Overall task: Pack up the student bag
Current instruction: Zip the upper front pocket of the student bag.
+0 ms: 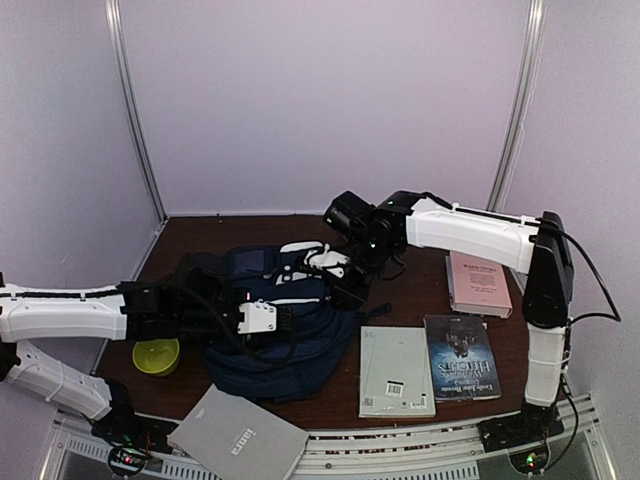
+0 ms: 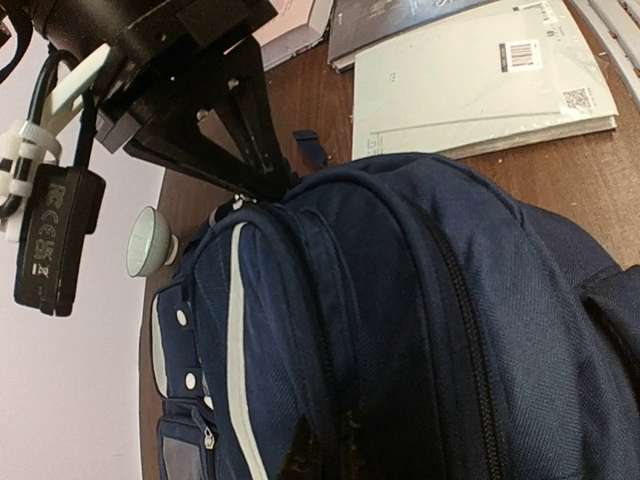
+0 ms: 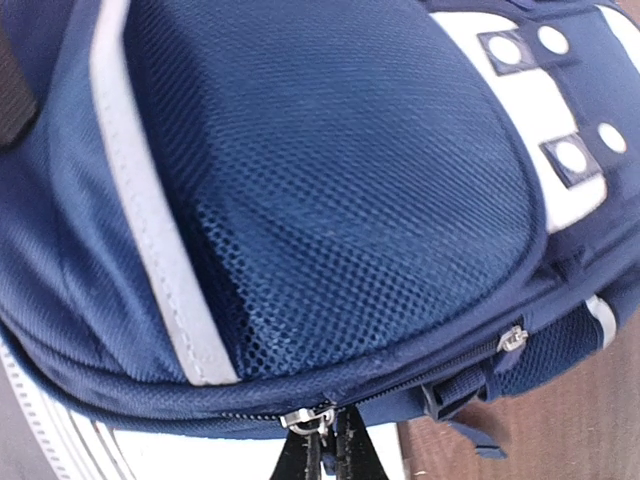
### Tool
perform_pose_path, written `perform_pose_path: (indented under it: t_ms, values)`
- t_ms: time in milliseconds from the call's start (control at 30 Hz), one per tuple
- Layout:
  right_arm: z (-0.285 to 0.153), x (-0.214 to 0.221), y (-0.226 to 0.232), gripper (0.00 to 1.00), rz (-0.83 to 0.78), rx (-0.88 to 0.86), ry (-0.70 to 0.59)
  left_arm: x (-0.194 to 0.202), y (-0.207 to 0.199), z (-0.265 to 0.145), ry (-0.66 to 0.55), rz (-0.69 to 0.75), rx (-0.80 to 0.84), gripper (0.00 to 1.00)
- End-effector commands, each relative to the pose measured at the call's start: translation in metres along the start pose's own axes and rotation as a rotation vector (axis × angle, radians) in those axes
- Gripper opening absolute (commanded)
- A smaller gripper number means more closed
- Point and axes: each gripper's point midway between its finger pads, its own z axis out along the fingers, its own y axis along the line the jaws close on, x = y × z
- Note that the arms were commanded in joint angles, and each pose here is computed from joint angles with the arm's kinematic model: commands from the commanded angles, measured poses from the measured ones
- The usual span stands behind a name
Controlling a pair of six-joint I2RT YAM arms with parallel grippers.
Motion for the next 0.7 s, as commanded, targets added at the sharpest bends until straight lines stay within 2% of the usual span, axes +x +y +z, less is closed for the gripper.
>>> perform_pose_path:
  t_ms: [0, 100, 167, 233, 300, 367, 500, 667]
  values:
    - [-0.026, 0.065, -0.152, 0.0, 0.229, 0.589, 0.251, -0.034, -0.032, -0.023, -0.166, 0.044, 0.163, 0.0]
    - [-0.035, 0.069, -0.17, 0.0, 0.305, 0.66, 0.235, -0.028, -0.033, -0.023, -0.142, 0.042, 0.157, 0.0]
    - [-0.034, 0.066, -0.165, 0.01, 0.299, 0.627, 0.212, -0.027, -0.031, -0.022, -0.134, 0.035, 0.14, 0.0]
    - [-0.03, 0.059, -0.144, 0.14, 0.27, 0.53, 0.155, -0.024, -0.022, -0.02, -0.114, 0.017, 0.092, 0.0]
    - [-0.031, 0.048, -0.118, 0.35, 0.242, 0.425, 0.05, -0.02, -0.01, -0.018, -0.088, -0.006, 0.023, 0.0]
    - [-0.037, 0.042, -0.092, 0.47, 0.223, 0.319, -0.071, -0.017, 0.002, -0.019, -0.072, -0.029, -0.042, 0.0]
    - [-0.059, 0.03, -0.047, 0.53, 0.181, 0.159, -0.333, -0.023, 0.006, -0.027, -0.1, -0.028, -0.062, 0.0]
    - [-0.05, 0.027, -0.03, 0.54, 0.132, 0.072, -0.423, -0.028, 0.012, -0.042, -0.142, -0.006, -0.109, 0.0]
